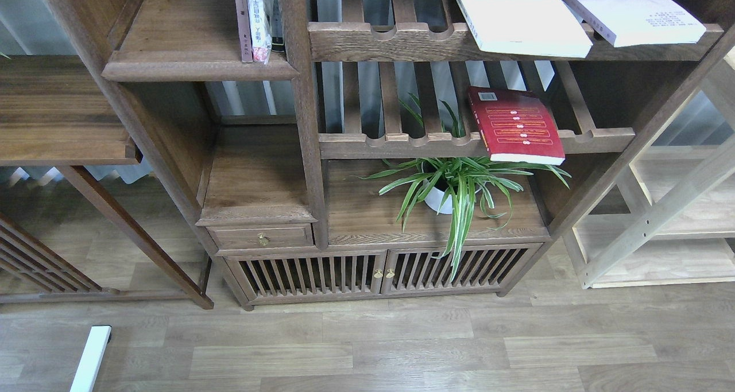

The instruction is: Organize books on shelf

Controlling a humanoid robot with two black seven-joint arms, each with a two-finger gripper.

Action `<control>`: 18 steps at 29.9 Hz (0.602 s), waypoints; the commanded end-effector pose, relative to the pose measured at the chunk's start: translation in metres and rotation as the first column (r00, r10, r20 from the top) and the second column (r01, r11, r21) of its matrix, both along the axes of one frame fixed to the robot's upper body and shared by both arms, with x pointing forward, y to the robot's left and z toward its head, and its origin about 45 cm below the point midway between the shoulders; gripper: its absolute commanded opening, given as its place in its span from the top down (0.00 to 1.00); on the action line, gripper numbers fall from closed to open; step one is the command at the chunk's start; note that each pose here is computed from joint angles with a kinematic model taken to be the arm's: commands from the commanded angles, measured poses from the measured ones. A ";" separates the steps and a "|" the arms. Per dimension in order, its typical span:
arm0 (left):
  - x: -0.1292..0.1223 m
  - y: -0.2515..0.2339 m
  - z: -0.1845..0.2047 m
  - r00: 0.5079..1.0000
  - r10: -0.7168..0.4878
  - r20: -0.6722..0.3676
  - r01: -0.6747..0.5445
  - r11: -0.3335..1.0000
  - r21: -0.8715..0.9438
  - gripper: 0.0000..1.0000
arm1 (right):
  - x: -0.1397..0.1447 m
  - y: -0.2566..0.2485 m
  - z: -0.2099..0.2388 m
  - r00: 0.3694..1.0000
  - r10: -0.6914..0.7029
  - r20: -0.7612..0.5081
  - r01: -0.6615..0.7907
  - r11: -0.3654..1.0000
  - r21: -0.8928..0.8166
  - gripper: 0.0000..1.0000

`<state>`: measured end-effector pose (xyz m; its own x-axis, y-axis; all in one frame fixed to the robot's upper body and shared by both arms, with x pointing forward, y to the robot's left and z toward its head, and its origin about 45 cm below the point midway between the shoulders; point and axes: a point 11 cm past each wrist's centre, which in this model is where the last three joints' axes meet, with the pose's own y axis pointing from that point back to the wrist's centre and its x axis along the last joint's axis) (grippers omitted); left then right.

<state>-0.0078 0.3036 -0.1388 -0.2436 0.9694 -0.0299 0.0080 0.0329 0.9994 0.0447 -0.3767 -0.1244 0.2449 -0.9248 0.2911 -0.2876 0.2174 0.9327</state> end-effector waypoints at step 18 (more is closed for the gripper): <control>0.015 -0.002 0.001 1.000 -0.006 0.030 0.006 1.000 -0.014 0.01 | 0.089 -0.040 0.032 0.985 0.027 0.173 0.002 0.987 -0.163 0.00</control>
